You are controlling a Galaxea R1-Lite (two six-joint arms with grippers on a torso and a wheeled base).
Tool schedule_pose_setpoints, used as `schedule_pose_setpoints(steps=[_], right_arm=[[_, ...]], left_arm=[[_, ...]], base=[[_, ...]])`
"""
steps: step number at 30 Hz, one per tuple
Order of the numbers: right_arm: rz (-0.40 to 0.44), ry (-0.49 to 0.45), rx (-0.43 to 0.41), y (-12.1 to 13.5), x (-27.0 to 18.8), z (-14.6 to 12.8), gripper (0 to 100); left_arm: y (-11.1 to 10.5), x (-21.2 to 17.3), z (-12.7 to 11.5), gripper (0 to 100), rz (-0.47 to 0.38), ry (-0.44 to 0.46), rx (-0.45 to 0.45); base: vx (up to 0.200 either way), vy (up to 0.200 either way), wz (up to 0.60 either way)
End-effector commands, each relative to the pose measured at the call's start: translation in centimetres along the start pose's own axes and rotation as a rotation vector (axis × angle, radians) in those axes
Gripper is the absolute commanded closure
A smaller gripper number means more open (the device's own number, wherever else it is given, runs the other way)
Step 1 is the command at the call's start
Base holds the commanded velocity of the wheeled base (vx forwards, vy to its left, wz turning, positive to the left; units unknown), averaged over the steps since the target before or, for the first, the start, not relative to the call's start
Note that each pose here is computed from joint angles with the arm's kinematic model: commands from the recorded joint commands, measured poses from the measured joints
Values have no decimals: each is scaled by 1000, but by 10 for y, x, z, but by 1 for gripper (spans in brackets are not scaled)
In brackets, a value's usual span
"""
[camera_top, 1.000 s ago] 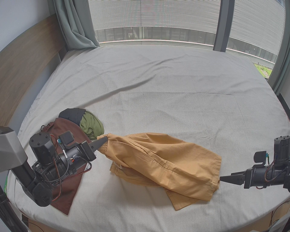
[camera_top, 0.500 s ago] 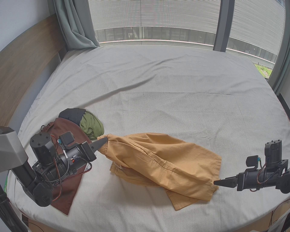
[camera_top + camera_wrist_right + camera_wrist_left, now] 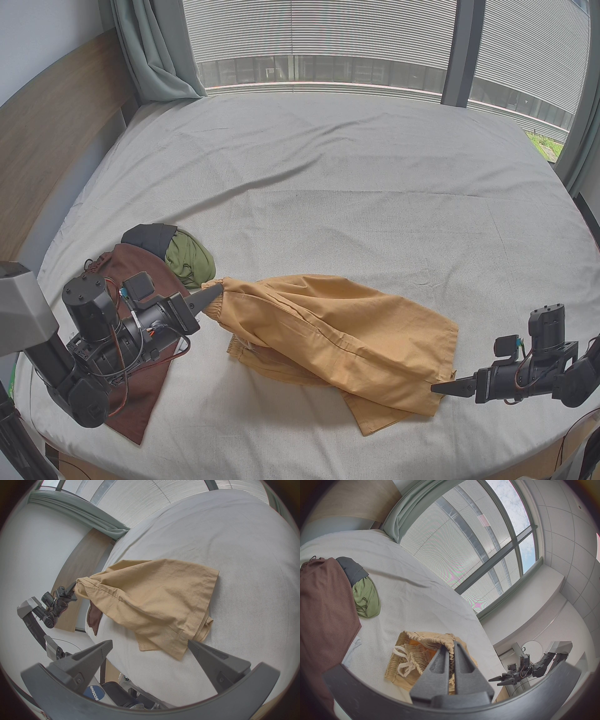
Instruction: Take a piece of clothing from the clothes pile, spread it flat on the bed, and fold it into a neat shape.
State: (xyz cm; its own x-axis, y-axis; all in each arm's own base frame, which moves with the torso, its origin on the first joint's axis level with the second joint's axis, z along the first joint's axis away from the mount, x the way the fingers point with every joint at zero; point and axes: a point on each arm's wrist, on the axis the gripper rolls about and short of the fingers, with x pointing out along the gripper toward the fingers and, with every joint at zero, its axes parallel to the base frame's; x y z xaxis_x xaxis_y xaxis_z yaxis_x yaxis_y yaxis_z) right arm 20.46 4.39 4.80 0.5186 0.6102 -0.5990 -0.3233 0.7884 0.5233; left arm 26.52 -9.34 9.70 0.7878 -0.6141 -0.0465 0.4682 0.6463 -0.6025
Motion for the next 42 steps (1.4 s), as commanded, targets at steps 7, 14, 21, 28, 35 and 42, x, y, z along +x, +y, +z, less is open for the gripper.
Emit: schedule_pose_setpoints(steps=[7, 14, 21, 28, 35, 42], right_arm=[[-22, 52, 41, -16, 19, -9, 0], [-26, 45, 44, -22, 26, -9, 0], [-20, 24, 36, -26, 33, -10, 0], [-3, -17, 81, -27, 39, -10, 0], [13, -17, 69, -26, 44, -16, 0], [86, -84, 25, -13, 51, -14, 0]], left_arm=[[1, 0, -1, 100, 2, 2, -1], [0, 0, -1, 100, 1, 3, -1], [0, 0, -1, 100, 0, 5, -1], [0, 0, -1, 100, -1, 3, -1], [0, 0, 0, 100, -2, 1, 0], [0, 0, 0, 100, -2, -1, 2]], base=[[0, 0, 0], [0, 0, 0], [0, 0, 0], [0, 0, 0], [0, 0, 0], [0, 0, 0]])
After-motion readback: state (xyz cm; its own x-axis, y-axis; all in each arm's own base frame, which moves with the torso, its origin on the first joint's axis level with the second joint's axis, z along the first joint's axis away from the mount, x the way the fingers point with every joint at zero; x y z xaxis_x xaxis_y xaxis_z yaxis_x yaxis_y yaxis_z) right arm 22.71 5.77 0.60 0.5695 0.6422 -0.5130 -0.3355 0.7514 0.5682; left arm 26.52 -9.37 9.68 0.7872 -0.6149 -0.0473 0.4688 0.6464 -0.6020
